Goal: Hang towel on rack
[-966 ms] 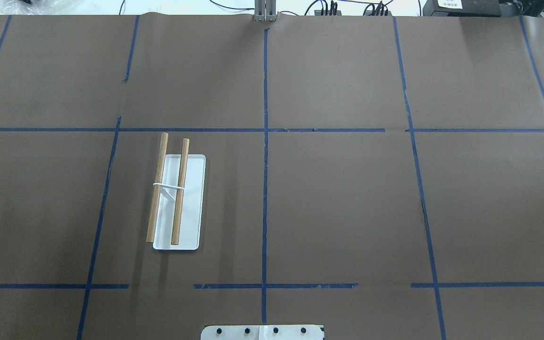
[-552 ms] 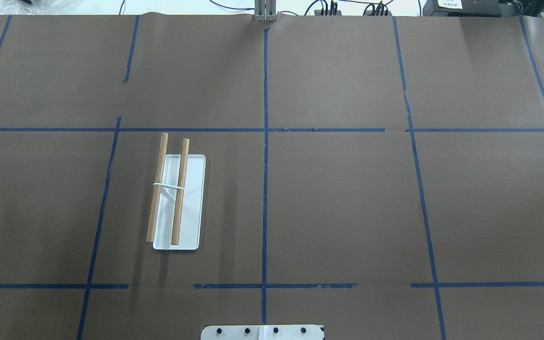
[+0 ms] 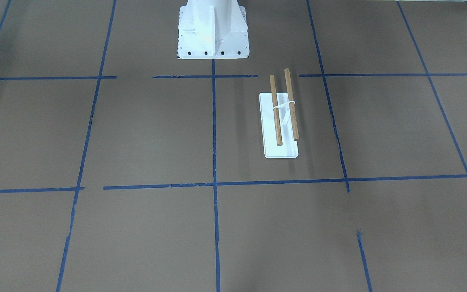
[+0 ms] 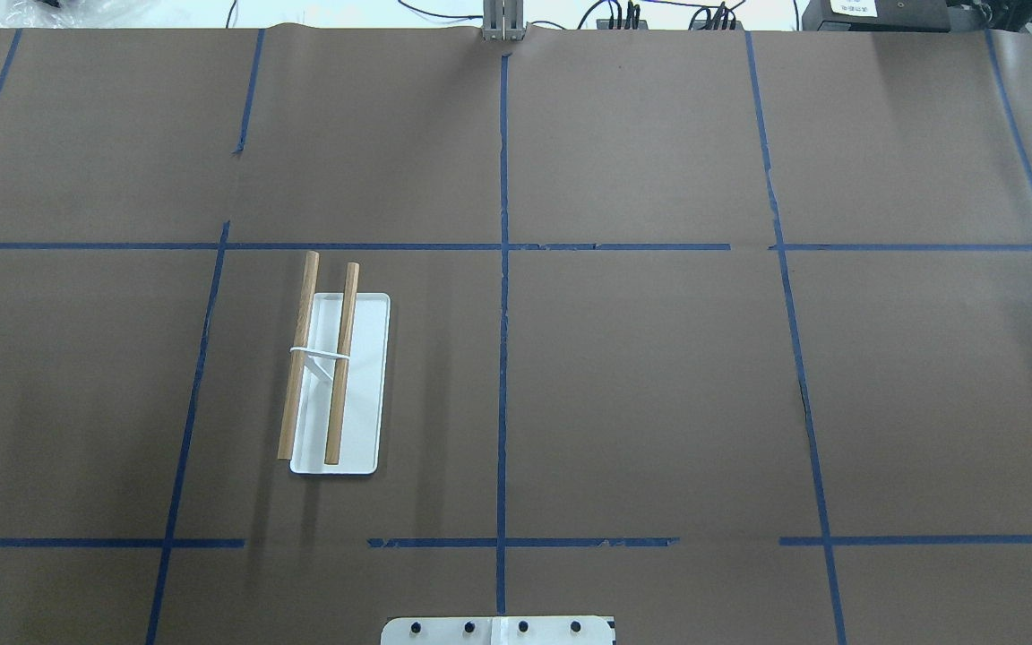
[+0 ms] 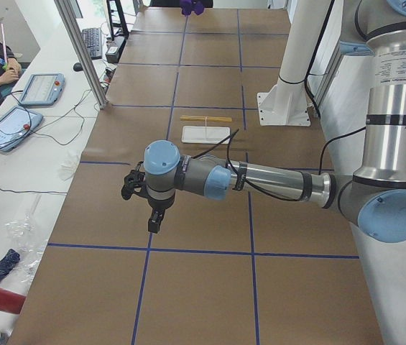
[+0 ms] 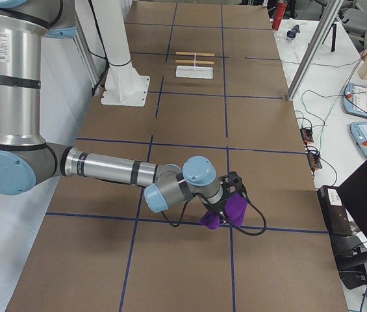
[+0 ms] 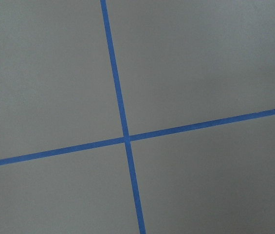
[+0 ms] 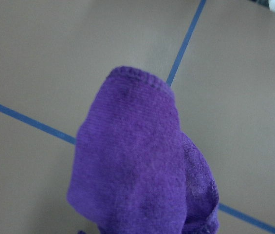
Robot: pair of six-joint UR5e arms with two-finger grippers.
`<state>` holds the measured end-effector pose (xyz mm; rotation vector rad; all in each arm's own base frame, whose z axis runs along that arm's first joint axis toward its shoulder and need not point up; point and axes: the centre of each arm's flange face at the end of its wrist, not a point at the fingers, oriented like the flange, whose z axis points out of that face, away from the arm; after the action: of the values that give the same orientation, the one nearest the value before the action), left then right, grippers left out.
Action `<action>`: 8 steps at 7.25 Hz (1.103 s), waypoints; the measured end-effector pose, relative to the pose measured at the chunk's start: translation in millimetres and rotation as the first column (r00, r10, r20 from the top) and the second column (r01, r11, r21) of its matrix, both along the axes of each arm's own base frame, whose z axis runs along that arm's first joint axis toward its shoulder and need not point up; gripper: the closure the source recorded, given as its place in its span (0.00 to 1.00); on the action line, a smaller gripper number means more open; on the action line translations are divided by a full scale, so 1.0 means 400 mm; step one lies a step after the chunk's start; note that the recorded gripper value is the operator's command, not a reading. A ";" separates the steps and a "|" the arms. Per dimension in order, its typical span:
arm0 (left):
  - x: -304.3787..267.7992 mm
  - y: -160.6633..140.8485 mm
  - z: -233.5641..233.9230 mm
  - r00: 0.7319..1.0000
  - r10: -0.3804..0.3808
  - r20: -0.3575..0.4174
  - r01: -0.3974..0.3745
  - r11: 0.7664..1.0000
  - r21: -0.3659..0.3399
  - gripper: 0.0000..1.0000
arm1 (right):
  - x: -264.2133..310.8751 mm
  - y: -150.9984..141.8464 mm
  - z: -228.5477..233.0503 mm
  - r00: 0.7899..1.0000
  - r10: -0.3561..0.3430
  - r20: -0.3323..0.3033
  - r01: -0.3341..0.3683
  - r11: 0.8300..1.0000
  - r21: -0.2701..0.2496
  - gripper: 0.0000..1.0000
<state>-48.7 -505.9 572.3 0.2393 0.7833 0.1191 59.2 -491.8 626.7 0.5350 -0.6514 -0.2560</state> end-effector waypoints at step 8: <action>0.075 -0.100 -0.323 0.853 -0.374 -0.364 0.438 0.892 0.109 0.00 | -0.529 -0.271 -0.615 0.987 0.163 -0.006 -0.156 0.955 0.253 1.00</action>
<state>-18.9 -546.1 443.1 0.6155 1.0444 -0.2612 -152.5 -600.0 380.8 0.8233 -0.5490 -0.1935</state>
